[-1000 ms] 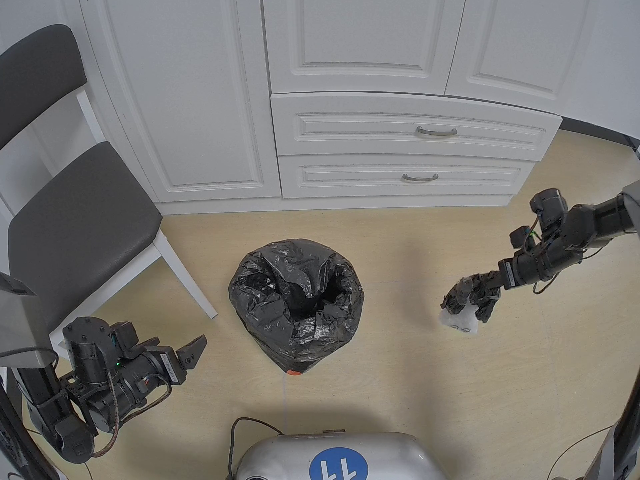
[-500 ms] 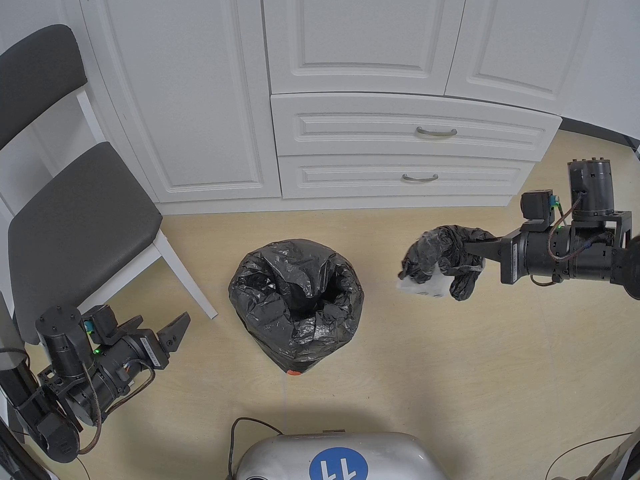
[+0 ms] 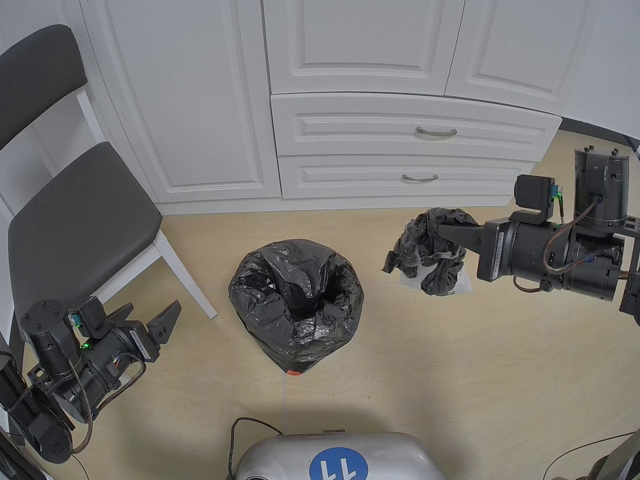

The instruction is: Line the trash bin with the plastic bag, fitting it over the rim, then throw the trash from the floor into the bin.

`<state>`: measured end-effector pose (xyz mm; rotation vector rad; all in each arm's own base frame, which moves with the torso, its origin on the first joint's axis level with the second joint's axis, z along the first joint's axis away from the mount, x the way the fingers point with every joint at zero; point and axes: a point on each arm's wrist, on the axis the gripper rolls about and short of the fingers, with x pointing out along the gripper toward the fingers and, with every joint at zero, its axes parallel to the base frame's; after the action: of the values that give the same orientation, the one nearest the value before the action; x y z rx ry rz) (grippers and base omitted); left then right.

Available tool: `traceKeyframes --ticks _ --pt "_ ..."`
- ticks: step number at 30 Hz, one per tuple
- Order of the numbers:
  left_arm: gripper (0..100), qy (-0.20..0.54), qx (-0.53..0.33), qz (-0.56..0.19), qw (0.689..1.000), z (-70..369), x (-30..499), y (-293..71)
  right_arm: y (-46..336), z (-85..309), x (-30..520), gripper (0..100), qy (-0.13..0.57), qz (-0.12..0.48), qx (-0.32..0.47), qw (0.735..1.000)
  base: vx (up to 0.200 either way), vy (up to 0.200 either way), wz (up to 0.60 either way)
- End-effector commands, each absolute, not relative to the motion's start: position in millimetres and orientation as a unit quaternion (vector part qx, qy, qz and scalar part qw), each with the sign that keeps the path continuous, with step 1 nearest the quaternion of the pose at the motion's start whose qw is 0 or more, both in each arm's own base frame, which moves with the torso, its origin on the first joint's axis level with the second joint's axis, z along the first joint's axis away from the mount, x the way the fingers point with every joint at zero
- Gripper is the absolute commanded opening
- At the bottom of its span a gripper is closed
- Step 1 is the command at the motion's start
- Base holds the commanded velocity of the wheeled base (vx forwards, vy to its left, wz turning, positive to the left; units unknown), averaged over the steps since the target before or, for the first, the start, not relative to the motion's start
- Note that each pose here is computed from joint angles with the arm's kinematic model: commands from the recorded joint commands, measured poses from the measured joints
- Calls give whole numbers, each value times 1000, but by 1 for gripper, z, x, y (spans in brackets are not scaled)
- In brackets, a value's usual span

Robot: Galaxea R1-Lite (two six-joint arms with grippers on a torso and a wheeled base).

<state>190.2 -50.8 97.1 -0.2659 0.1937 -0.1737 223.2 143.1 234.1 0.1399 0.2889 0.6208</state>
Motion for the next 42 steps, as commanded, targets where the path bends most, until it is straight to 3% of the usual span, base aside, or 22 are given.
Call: traceKeyframes --ticks 1,19,26,37,42 --pt "100 97 -132 -86 983 97 187 -50 162 231 224 0 137 311 84 937 0 0 0" --pt "100 88 -135 -80 984 100 191 -49 232 207 259 0 138 222 154 953 0 0 0" --pt "100 89 -134 -84 983 100 190 -51 241 201 270 0 139 191 182 955 0 0 0" --pt "100 80 -133 -79 985 102 193 -49 255 176 287 0 166 179 189 951 0 0 0" --pt "100 81 -129 -79 985 101 194 -49 281 153 300 0 162 191 243 937 0 0 0"
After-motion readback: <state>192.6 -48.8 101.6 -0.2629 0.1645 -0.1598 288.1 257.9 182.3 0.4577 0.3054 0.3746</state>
